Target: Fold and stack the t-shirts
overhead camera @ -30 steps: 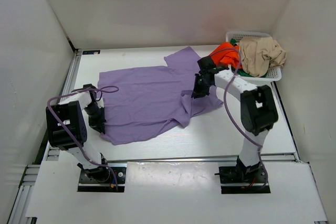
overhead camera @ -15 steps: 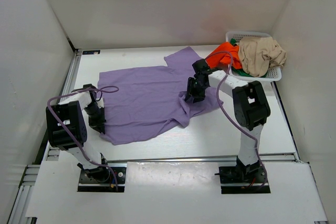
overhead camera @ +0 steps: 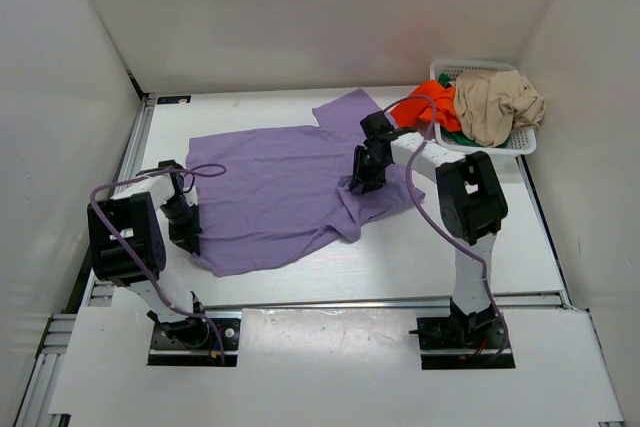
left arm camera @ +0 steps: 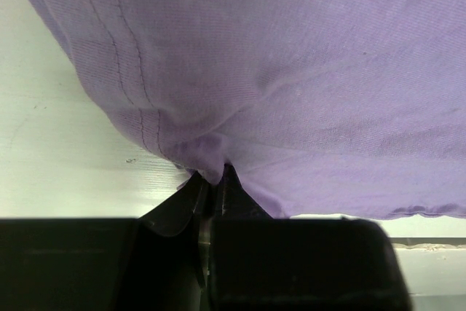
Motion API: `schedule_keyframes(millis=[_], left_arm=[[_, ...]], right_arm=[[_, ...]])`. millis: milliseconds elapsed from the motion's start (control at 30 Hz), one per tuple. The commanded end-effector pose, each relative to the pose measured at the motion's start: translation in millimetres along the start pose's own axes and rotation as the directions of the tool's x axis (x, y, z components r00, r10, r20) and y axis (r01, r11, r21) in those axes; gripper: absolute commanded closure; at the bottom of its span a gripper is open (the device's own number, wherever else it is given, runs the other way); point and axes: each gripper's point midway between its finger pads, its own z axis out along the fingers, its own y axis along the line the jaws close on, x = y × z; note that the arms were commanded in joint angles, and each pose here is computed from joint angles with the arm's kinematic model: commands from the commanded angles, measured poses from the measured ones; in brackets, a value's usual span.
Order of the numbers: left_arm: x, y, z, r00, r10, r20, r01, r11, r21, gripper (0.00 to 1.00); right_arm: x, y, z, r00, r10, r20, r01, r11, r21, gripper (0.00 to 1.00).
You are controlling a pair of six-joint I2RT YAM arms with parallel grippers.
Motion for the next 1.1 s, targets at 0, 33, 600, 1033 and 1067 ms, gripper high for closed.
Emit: schedule_keyframes(millis=[0, 33, 600, 1033, 1067], left_arm=[[-3, -2, -4, 0.999, 0.004, 0.036, -0.005, 1.000, 0.008, 0.90], [-3, -2, -4, 0.999, 0.004, 0.036, -0.005, 1.000, 0.008, 0.90], [-2, -2, -6, 0.999, 0.004, 0.036, -0.005, 1.000, 0.008, 0.90], [6, 5, -9, 1.000, 0.004, 0.022, -0.003, 0.999, -0.033, 0.90], [6, 8, -9, 1.000, 0.004, 0.022, -0.003, 0.999, -0.051, 0.90]], right_arm=[[-23, 3, -1, 0.997, -0.036, 0.073, 0.035, 0.999, 0.010, 0.56], [-23, 3, -1, 0.996, -0.046, 0.073, 0.045, 0.999, 0.011, 0.58], [-33, -7, 1, 0.979, -0.174, 0.103, 0.163, 0.981, 0.107, 0.50], [-14, -6, -43, 0.987, -0.124, 0.106, 0.115, 0.989, 0.091, 1.00], [-10, -9, -49, 0.989, -0.108, 0.104, 0.098, 0.990, 0.105, 1.00]])
